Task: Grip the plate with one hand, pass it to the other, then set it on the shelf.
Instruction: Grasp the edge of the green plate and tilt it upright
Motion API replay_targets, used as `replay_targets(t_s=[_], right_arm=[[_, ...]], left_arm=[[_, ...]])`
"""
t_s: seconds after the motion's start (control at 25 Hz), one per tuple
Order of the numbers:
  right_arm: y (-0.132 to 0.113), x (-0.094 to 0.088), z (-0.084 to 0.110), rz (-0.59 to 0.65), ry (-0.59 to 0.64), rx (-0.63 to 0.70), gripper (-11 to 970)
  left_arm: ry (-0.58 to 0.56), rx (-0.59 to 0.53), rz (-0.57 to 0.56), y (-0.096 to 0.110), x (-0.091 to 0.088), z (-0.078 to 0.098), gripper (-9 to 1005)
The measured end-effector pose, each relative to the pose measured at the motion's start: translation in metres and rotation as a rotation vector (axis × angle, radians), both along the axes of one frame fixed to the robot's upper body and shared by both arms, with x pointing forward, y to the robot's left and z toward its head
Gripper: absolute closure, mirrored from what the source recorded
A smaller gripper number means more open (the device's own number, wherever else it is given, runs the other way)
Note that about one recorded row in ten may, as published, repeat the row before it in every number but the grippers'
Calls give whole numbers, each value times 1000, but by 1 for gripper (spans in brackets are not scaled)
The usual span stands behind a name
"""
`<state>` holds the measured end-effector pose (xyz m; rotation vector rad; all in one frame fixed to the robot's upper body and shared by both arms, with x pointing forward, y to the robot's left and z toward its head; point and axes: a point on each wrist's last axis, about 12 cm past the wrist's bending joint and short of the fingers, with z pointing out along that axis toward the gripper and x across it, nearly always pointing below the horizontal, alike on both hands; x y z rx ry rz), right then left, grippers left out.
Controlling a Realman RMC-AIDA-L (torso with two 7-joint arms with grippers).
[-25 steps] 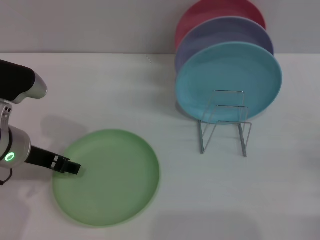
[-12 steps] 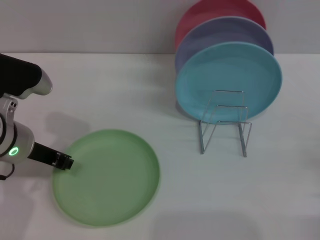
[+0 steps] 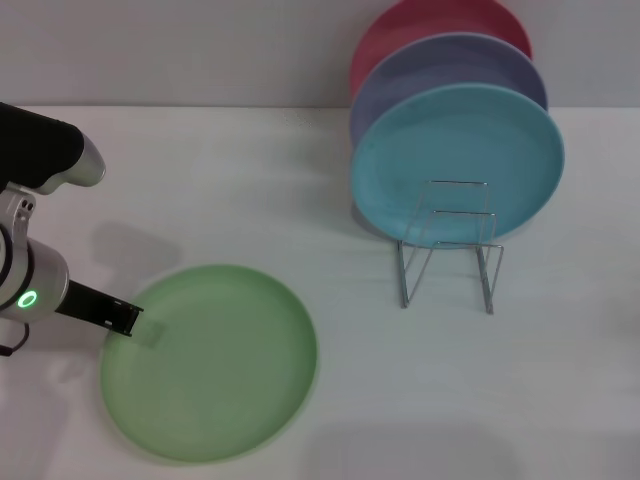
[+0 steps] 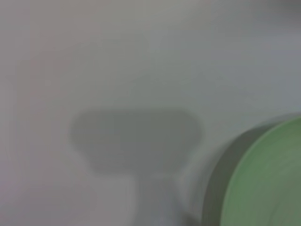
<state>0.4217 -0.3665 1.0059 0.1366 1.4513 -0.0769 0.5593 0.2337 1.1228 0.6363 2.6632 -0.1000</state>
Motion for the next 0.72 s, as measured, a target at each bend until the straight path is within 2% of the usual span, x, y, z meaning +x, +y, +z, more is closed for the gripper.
replay_targets(t_s=[0.28, 0.4, 0.72], right_arm=[[0, -1, 1, -2, -7, -1, 138], [0, -2, 0, -1, -8, -1, 138], [1, -3, 2, 2, -19, -2, 137]], left_arm=[[-24, -3, -11, -3, 1, 5, 950], [-74, -14, -32, -4, 1, 17, 952], [-140, -21, -64, -7, 0, 35, 955]])
